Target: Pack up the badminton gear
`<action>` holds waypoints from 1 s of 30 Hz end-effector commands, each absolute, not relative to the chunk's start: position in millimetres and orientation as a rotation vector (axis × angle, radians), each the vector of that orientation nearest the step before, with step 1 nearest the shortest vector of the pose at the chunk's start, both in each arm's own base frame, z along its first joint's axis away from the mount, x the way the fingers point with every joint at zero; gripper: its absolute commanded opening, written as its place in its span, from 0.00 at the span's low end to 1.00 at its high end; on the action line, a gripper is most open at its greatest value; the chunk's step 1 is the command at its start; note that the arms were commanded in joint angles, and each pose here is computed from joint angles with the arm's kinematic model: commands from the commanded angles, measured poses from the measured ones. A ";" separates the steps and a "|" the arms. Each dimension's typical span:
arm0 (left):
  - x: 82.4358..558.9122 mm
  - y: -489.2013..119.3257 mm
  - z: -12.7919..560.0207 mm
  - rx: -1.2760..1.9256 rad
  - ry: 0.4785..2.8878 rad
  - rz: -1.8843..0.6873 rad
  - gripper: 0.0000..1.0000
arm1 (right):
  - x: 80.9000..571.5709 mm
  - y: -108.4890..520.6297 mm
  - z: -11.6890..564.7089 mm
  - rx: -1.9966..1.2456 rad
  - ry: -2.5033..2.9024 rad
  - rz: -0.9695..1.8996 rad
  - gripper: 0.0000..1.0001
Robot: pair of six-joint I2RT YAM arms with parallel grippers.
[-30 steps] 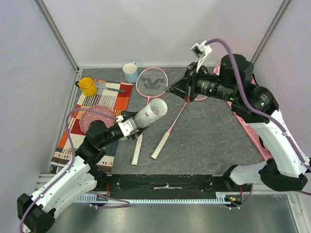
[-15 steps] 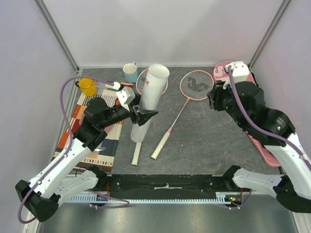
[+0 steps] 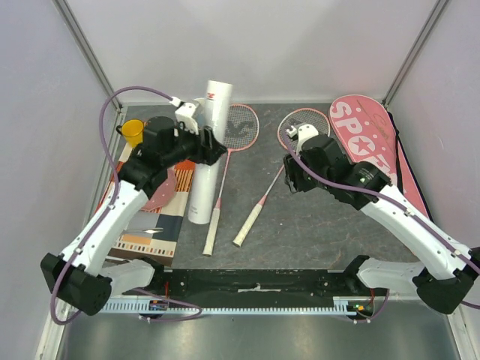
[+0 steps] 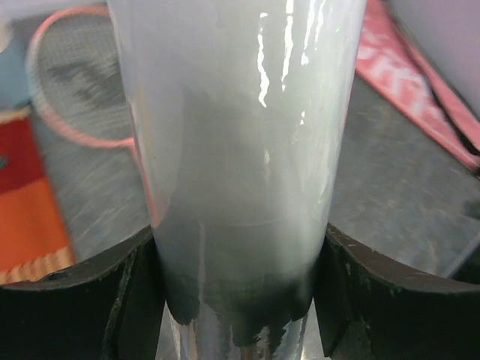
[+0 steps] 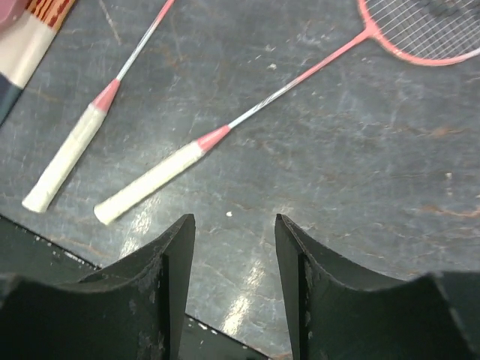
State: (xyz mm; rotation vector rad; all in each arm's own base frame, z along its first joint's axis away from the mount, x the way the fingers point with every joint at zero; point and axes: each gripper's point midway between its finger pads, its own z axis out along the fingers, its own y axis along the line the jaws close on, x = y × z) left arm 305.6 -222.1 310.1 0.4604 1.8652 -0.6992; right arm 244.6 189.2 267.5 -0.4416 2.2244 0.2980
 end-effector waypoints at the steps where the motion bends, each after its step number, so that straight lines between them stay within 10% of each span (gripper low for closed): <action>1: 326.8 -174.9 249.9 0.275 2.115 -0.711 0.30 | 243.3 214.6 280.0 -0.466 2.155 0.469 0.55; 11: 351.8 -142.3 116.7 0.195 2.535 -0.559 0.28 | 237.3 212.8 275.3 -0.491 2.140 0.485 0.56; 30: 327.3 -141.8 44.8 0.176 2.748 -0.554 0.40 | 233.0 206.6 277.6 -0.476 2.124 0.489 0.56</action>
